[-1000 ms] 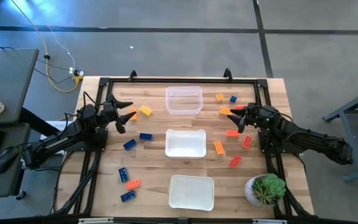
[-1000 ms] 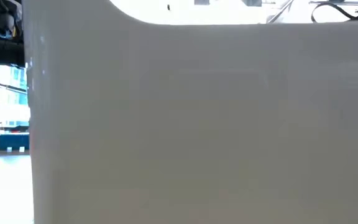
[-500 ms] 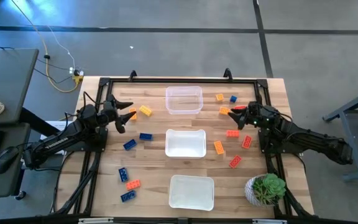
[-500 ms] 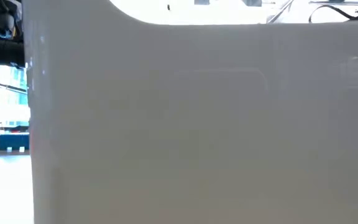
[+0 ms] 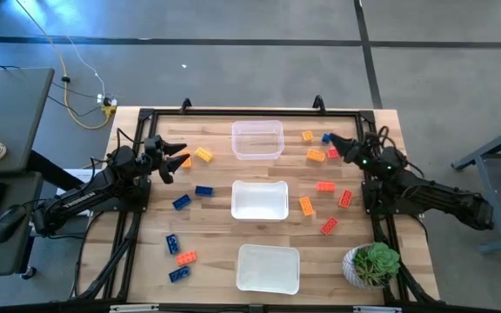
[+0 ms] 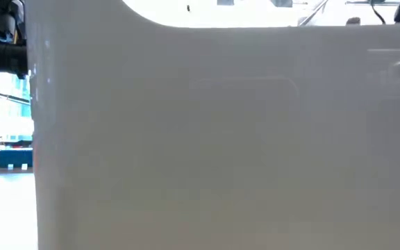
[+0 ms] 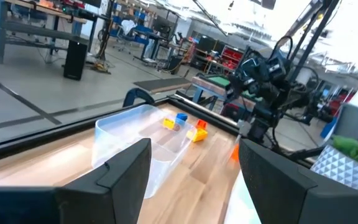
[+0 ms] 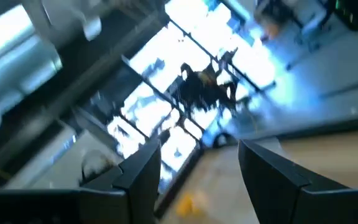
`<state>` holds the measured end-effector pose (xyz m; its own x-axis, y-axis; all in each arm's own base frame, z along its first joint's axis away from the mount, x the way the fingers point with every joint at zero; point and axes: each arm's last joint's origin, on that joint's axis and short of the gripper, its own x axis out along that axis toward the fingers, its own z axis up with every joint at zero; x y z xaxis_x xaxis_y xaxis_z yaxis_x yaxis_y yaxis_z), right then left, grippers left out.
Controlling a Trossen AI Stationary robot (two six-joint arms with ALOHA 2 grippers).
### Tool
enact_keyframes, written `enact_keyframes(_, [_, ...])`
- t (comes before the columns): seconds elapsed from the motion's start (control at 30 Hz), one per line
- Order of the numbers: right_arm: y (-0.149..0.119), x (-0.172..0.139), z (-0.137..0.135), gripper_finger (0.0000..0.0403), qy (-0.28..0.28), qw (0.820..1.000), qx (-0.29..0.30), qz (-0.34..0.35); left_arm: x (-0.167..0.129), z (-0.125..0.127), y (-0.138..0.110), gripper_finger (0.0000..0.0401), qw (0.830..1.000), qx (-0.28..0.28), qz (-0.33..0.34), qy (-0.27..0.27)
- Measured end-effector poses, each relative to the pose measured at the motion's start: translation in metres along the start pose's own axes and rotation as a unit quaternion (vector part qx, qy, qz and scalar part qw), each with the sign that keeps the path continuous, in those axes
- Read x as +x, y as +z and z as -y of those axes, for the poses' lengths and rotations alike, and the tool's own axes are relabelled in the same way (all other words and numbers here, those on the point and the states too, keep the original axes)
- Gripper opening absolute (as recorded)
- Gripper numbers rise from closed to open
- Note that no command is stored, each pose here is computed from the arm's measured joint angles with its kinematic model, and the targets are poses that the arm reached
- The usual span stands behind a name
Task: Sort & place blocks by color
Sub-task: Put the yellow game piece into the transparent bin
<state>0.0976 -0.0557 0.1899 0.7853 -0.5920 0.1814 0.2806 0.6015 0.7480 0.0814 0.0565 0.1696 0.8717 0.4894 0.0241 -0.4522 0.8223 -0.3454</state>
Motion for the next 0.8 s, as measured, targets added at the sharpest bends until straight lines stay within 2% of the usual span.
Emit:
enact_keyframes(0.13, [0.019,0.003,-0.020,0.0201,0.013,0.998,-0.040,0.044,0.000,0.000,0.000,0.0231,1.000,0.000,0.001,0.000])
enact_keyframes(0.23, [0.036,0.006,-0.039,0.0201,0.014,0.993,-0.098,0.057,0.000,0.000,0.000,0.0231,1.000,0.000,0.001,0.000])
enact_keyframes(0.33, [0.052,0.011,-0.057,0.0201,-0.013,0.985,-0.165,0.043,0.000,0.000,0.000,0.0231,1.000,0.000,0.001,0.000])
enact_keyframes(0.43, [0.064,0.019,-0.071,0.0201,-0.069,0.972,-0.225,-0.015,0.000,0.000,0.000,0.0231,1.000,0.000,0.001,0.000])
enact_keyframes(0.53, [0.072,0.027,-0.081,0.0201,-0.125,0.951,-0.265,-0.099,0.000,0.000,0.000,0.0231,1.000,0.000,0.001,0.000])
enact_keyframes(0.7, [0.076,0.045,-0.090,0.0201,-0.214,0.899,-0.296,-0.239,0.000,0.000,0.000,0.0231,1.000,0.000,0.000,0.000])
enact_keyframes(0.8, [0.075,0.059,-0.093,0.0201,-0.249,0.869,-0.305,-0.301,0.000,0.000,0.000,0.0231,1.000,0.000,0.000,0.000])
